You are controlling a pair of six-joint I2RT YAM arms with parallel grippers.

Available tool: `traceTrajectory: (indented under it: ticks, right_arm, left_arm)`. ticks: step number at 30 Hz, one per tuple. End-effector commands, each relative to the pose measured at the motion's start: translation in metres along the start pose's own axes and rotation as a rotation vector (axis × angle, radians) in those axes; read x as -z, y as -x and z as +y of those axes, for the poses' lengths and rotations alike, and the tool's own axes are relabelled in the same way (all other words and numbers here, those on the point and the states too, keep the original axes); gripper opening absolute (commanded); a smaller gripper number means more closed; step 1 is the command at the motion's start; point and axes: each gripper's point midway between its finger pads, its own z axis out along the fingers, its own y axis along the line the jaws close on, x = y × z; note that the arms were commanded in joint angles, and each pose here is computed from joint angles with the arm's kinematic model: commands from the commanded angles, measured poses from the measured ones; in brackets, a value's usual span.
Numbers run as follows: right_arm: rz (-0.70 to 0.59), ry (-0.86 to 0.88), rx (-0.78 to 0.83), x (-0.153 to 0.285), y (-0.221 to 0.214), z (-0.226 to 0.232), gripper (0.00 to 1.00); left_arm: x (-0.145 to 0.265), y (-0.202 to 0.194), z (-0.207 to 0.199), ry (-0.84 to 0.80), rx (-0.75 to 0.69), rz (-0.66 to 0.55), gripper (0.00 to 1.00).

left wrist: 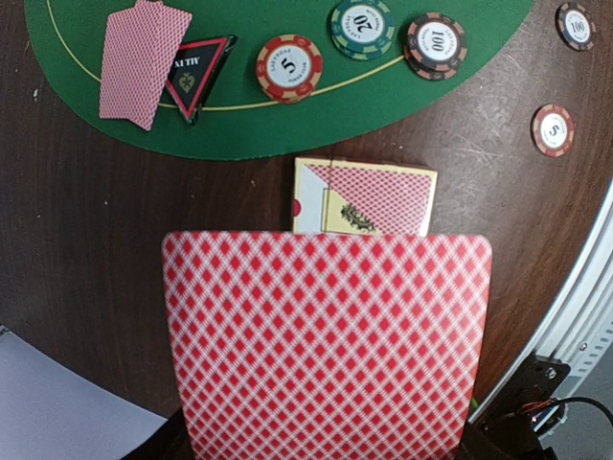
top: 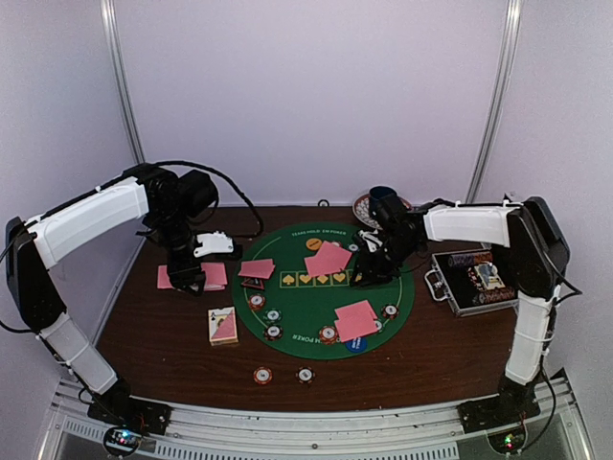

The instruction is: Distribute texas hold em gaming equipment

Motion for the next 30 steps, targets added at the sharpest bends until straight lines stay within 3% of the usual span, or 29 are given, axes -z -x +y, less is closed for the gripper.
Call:
traceTrajectory:
  ticks: [1,14,30]
  right_arm:
    - [-0.079,-0.029,0.045,-0.016,0.027,0.002,0.32]
    - [-0.088,-0.122,0.045,-0.072,0.064,-0.02,0.28]
    - [-0.135,-0.216,0.015,-0.087,0.101,-0.033,0.25]
  left_arm:
    - [0.008,0.002,-0.001,0.016,-0.013,-0.03,0.0]
    - [0.01,0.002,0.001,0.025,-0.014,-0.032,0.0]
    - [0.011,0.0,0.0,0.028,-0.015,-0.03,0.0]
